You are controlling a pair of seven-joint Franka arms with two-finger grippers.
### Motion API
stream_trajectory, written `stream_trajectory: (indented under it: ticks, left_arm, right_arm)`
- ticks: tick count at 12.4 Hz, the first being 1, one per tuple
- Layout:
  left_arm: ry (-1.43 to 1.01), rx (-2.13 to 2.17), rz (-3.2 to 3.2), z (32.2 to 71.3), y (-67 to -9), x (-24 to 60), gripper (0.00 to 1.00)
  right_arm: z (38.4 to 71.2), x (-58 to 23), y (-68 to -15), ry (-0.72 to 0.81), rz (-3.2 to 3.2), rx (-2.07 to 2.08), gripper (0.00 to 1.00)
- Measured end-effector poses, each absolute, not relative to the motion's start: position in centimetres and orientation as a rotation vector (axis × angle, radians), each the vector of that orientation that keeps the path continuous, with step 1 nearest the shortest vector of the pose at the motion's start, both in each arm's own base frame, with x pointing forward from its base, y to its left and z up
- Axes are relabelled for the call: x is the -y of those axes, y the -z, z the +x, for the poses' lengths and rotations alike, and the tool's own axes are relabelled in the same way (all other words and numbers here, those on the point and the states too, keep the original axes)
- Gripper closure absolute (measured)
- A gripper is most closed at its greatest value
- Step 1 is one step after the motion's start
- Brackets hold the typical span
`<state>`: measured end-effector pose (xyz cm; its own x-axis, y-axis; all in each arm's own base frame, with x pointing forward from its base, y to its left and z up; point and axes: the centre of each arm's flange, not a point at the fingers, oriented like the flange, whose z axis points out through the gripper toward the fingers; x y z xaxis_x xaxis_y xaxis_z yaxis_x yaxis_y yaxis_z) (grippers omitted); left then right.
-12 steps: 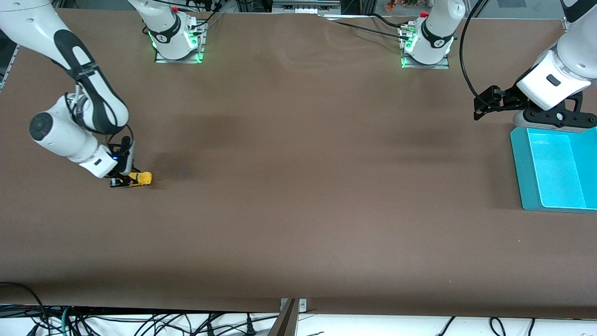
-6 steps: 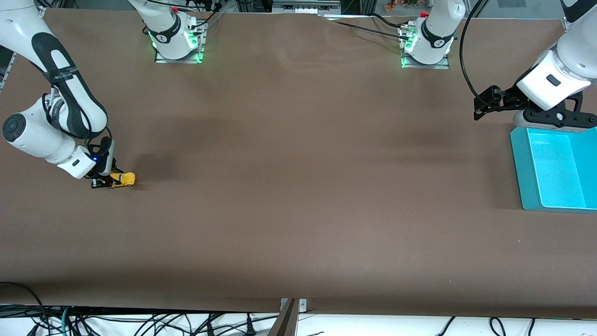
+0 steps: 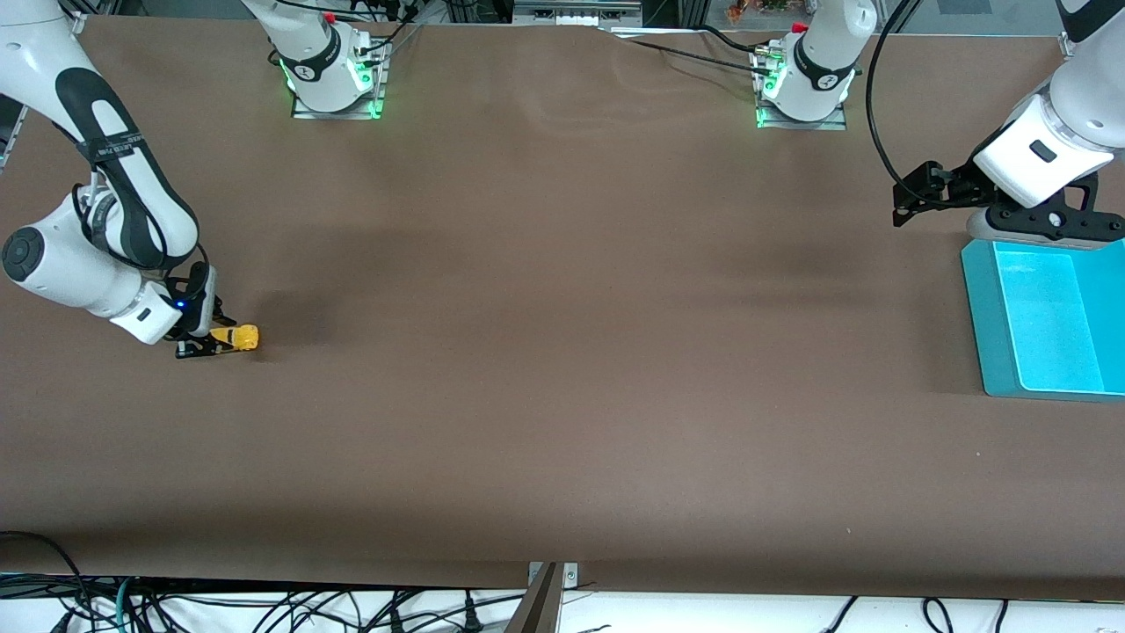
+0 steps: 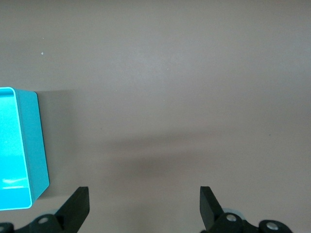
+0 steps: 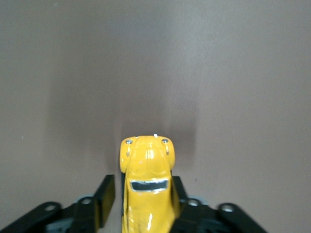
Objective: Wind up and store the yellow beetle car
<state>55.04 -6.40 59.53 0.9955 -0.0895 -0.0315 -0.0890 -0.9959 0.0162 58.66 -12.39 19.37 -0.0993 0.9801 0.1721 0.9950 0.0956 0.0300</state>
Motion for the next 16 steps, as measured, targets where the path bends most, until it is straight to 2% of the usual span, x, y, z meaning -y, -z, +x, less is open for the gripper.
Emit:
stream_trajectory:
  ticks: [3, 4, 10, 16]
  left_arm:
    - [0.06, 0.139, 3.123, 55.1, -59.3, 6.4, 0.0]
    - [0.07, 0.139, 3.123, 55.1, -59.1, 6.4, 0.0]
    - [0.142, 0.139, 3.121, 56.1, -56.7, 6.4, 0.0]
    - [0.15, 0.265, 3.108, 56.6, -52.8, 6.8, 0.0]
  right_arm:
    - [60.3, 10.9, -20.5, 0.202, -2.037, 2.177, 0.06]
    - [61.1, 10.4, -21.6, 0.196, -2.029, 2.166, 0.0]
    - [63.4, 9.0, -30.4, 0.162, -2.056, 2.195, 0.0]
    - [61.0, 5.5, -46.5, 0.115, -2.399, 2.091, 0.0]
